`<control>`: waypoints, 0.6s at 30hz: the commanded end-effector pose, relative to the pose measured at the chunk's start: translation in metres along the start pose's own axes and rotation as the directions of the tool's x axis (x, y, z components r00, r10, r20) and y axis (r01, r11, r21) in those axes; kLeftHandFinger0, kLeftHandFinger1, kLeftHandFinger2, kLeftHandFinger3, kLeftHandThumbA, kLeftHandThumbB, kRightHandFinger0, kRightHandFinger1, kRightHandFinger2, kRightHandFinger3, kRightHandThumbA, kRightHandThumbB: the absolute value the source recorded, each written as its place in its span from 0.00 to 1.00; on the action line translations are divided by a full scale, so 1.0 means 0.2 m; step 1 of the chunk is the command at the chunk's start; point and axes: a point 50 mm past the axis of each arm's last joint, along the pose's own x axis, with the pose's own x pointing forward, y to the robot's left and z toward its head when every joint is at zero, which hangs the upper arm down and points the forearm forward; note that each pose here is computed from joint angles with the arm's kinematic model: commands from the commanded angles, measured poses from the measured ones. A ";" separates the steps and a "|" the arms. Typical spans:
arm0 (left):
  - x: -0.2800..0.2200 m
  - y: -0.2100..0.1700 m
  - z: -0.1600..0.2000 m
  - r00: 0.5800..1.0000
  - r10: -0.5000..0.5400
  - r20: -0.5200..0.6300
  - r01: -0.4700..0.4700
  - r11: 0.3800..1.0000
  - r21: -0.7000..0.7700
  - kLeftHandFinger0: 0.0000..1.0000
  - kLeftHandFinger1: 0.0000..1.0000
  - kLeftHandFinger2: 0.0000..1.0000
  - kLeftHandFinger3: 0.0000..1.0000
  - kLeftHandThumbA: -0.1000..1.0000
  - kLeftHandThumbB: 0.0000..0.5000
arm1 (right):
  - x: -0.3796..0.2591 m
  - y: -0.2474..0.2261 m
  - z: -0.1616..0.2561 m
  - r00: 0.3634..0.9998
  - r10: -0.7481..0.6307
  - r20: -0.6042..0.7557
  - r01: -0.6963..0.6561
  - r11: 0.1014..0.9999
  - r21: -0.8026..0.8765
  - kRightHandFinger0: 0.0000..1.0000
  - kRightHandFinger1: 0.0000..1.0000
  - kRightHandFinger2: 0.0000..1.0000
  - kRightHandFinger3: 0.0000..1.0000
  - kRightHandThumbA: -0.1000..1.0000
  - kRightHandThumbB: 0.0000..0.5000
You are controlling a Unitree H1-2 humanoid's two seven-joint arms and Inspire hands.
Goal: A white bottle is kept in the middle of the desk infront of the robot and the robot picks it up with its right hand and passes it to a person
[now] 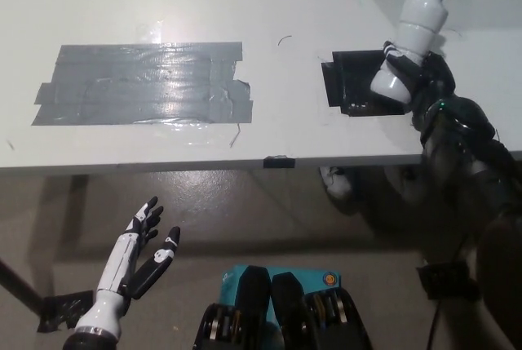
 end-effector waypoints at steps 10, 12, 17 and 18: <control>0.02 0.04 0.05 0.999 0.009 0.049 -0.011 0.999 0.043 1.00 1.00 1.00 1.00 0.65 0.01 | -0.09 0.44 0.53 0.872 0.304 0.384 -0.236 0.948 -0.215 0.15 0.57 0.89 0.80 0.00 0.31; 0.02 0.04 0.06 0.999 0.005 0.037 -0.007 0.999 0.041 1.00 1.00 1.00 1.00 0.64 0.01 | -0.13 0.53 0.59 0.853 0.346 0.390 -0.269 0.933 -0.238 0.19 0.57 0.87 0.77 0.00 0.30; 0.02 0.04 0.06 0.999 0.005 0.040 -0.007 0.999 0.050 1.00 1.00 1.00 1.00 0.61 0.02 | -0.20 0.71 0.64 0.822 0.418 0.387 -0.305 0.896 -0.322 0.20 0.62 0.93 0.83 0.00 0.31; 0.02 0.04 0.06 0.999 0.006 0.040 -0.008 0.999 0.050 1.00 1.00 1.00 1.00 0.61 0.02 | -0.20 0.71 0.64 0.821 0.419 0.386 -0.305 0.896 -0.324 0.20 0.62 0.93 0.83 0.00 0.31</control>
